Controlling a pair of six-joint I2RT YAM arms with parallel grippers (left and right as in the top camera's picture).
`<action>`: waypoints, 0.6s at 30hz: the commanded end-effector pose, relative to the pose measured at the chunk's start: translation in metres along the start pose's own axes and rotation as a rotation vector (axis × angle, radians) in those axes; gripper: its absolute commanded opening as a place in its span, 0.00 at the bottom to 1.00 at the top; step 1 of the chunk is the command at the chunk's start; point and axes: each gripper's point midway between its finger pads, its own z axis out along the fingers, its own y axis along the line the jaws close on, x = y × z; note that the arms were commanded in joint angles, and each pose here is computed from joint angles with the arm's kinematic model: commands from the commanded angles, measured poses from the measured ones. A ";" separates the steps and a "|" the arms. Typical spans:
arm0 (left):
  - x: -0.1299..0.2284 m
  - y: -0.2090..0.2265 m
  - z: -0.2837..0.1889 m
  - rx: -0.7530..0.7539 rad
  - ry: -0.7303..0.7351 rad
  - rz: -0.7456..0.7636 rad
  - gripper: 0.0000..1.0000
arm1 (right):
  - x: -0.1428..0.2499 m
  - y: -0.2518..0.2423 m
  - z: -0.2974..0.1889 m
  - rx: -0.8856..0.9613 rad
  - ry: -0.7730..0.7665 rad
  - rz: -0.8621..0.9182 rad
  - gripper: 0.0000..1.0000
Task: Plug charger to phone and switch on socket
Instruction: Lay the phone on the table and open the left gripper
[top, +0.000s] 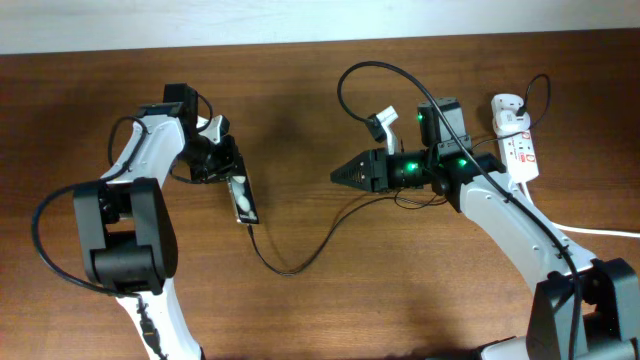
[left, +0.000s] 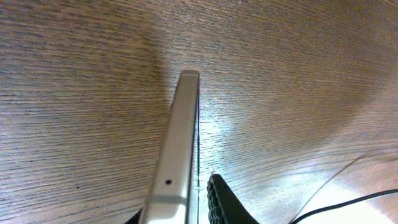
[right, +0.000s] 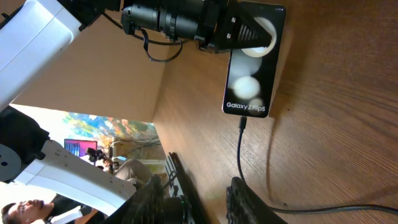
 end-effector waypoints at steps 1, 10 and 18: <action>0.004 0.002 0.006 0.004 0.020 0.005 0.20 | -0.005 0.000 -0.002 0.009 -0.013 -0.021 0.36; 0.004 0.006 0.005 -0.022 0.016 0.005 0.33 | -0.005 0.000 -0.002 0.009 -0.013 -0.021 0.36; 0.003 0.010 0.005 -0.044 0.013 0.006 0.46 | -0.005 0.000 -0.002 0.009 -0.013 -0.021 0.36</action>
